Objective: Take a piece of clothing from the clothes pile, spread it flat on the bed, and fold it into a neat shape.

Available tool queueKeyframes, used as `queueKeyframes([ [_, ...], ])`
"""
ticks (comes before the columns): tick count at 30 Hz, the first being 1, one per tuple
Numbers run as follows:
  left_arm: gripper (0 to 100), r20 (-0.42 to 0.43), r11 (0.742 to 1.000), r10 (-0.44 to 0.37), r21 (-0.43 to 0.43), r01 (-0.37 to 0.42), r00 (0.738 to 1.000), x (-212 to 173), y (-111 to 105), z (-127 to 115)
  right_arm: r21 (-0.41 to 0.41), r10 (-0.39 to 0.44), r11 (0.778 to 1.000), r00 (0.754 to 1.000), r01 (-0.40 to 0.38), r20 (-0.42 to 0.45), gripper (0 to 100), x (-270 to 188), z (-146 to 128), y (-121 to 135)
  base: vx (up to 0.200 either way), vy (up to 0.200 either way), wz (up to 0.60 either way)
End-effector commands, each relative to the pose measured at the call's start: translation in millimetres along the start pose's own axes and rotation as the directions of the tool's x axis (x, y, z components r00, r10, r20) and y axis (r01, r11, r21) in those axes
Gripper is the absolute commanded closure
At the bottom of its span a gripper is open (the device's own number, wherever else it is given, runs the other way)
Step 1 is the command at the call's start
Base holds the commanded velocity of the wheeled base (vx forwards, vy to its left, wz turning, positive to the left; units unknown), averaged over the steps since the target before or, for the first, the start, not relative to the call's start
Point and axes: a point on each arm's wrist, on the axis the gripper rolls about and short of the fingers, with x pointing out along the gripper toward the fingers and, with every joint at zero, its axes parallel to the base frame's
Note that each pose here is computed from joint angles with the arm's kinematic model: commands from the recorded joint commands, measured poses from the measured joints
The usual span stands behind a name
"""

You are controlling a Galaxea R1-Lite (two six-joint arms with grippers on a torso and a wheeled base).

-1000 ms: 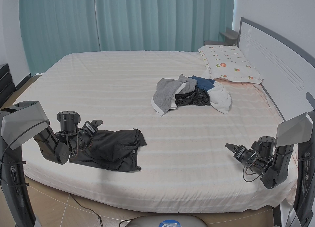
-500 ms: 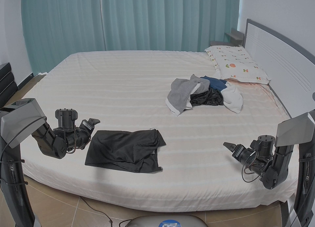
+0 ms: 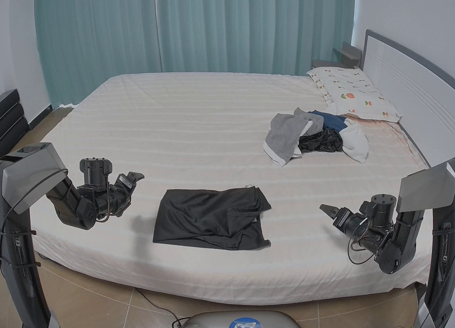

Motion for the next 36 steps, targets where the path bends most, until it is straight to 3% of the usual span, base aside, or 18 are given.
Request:
queueKeyframes([
  [1, 0, -0.002, 1.0, 0.002, -0.001, -0.002, 1.0, 1, 1, -1, -0.011, 0.016, 1.0, 1.0, -0.016, 0.004, 0, 1, -3, 7, 0.0, 0.2, 0.0],
  [7, 0, -0.013, 1.0, -0.001, 0.0, 0.001, 1.0, 2, 1, -2, -0.07, 0.049, 0.996, 0.999, -0.05, -0.014, 0, 1, -17, 28, 0.0, 0.2, 0.0],
  [16, 0, -0.03, 1.0, -0.004, -0.002, 0.004, 1.0, 3, 2, -4, -0.136, 0.067, 0.988, 0.997, -0.07, -0.026, 0, 0, -24, 36, 0.0, 0.2, 0.0],
  [20, 0, -0.039, 1.0, 0.005, -0.001, -0.005, 0.999, 6, 5, -8, -0.176, 0.046, 0.983, 0.999, -0.046, -0.006, 0, 6, -27, 39, 0.0, 0.2, 0.0],
  [29, 0, -0.043, 0.999, 0.034, -0.018, -0.035, 0.998, 10, 4, -12, -0.227, -0.053, 0.973, 0.998, 0.049, -0.015, 0, 30, -31, 44, 0.0, 0.0, 0.0],
  [35, 0, -0.052, 0.999, 0.041, -0.021, -0.042, 0.998, 11, 6, -14, -0.237, -0.072, 0.969, 0.997, 0.068, -0.007, 0, 35, -32, 42, 0.1, 0.0, 0.0],
  [36, 0, -0.06, 0.999, 0.041, -0.017, -0.042, 0.997, 11, 5, -17, -0.264, -0.087, 0.961, 0.996, 0.086, 0.008, 0, 36, -34, 42, 0.0, 0.0, 0.0],
])
